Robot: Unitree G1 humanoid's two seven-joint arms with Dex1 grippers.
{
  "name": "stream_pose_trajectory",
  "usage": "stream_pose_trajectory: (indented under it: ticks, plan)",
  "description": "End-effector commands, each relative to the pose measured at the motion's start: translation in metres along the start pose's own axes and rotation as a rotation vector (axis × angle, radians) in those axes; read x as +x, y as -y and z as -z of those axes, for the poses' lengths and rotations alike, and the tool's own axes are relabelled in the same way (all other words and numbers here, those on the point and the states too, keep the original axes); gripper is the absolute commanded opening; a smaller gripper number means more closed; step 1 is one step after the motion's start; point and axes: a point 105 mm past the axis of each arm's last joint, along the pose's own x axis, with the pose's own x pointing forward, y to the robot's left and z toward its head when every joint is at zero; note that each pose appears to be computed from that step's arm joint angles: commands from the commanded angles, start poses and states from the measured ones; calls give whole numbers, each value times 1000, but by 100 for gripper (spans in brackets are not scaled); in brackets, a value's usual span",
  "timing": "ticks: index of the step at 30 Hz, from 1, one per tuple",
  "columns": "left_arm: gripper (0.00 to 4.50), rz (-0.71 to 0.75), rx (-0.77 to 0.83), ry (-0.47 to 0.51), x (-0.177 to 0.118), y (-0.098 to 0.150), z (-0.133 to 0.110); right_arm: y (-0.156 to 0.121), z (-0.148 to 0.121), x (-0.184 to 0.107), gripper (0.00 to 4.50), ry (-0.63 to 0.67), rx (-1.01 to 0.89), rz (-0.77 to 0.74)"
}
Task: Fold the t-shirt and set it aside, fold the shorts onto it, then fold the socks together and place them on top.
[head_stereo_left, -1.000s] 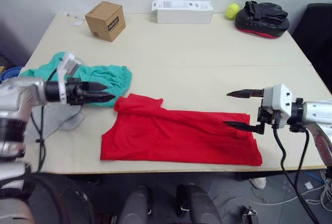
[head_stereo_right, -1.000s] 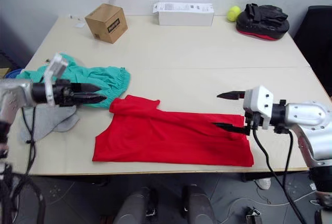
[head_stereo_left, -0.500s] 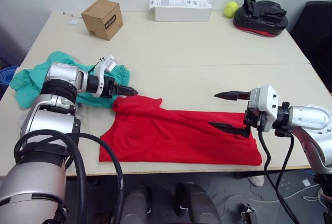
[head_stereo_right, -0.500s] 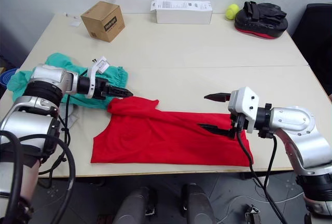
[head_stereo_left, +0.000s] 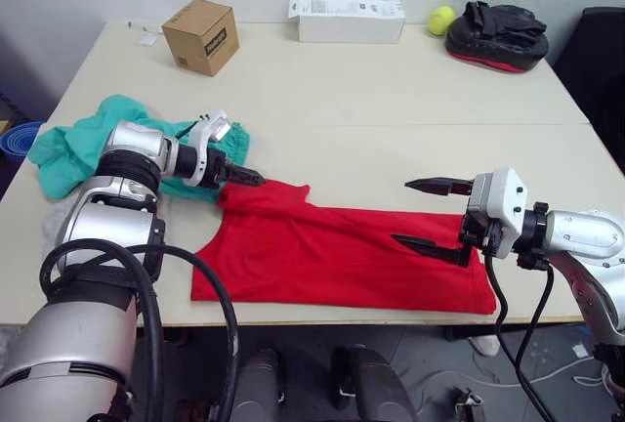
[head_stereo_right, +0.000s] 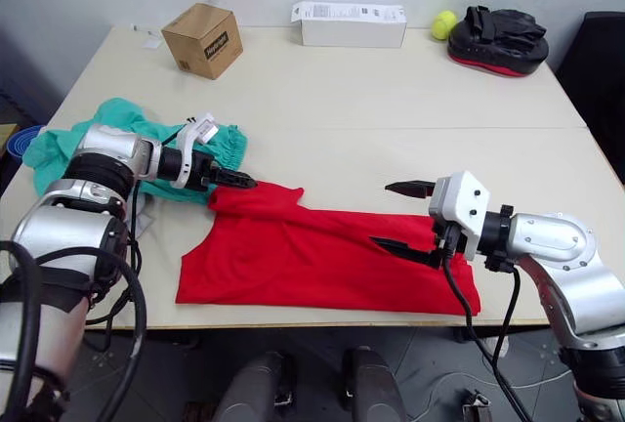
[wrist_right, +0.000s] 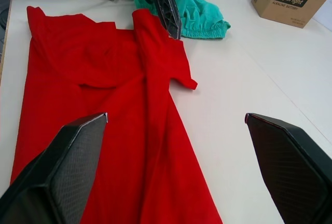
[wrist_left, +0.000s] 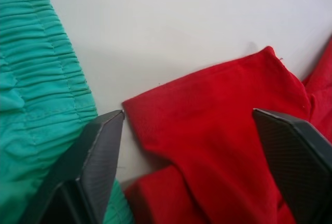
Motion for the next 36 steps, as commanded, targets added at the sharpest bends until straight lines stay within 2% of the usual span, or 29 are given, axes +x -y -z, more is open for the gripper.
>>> stream_pose_trajectory:
  ticks: [1, 9, 11, 15, 18, 21, 24, 30, 33, 36]
  plan:
    - [269, -15, -19, 17, 6, -3, 3, 2, -12, -4, 433, 24, -56, 9]
    - [2, 21, -13, 105, 1, -3, -4, 1, -10, -2, 433, 16, -50, 4]
    - [2, 76, 4, 160, -5, 2, -13, -1, -9, -1, 433, 16, -46, 0]
    - [2, 245, 158, 276, -31, 22, -37, -5, -7, 2, 433, 17, -35, -14]
    - [2, 391, 330, 237, -48, 38, -32, -6, -6, 3, 433, 16, -28, -22]
    - [2, 439, 446, 197, -55, 41, -20, -7, -4, 4, 433, 13, -25, -29]
    - [2, 444, 601, 87, -58, 42, 13, -7, -3, 4, 433, 5, -30, -40]
    - [2, 503, 774, -68, -63, 54, 74, -6, 2, 5, 433, -14, -38, -63]
    - [2, 485, 867, -79, -57, 52, 88, -7, 6, 8, 433, -24, -40, -77]
    - [2, 453, 949, -57, -52, 50, 90, -9, 8, 9, 433, -31, -40, -91]
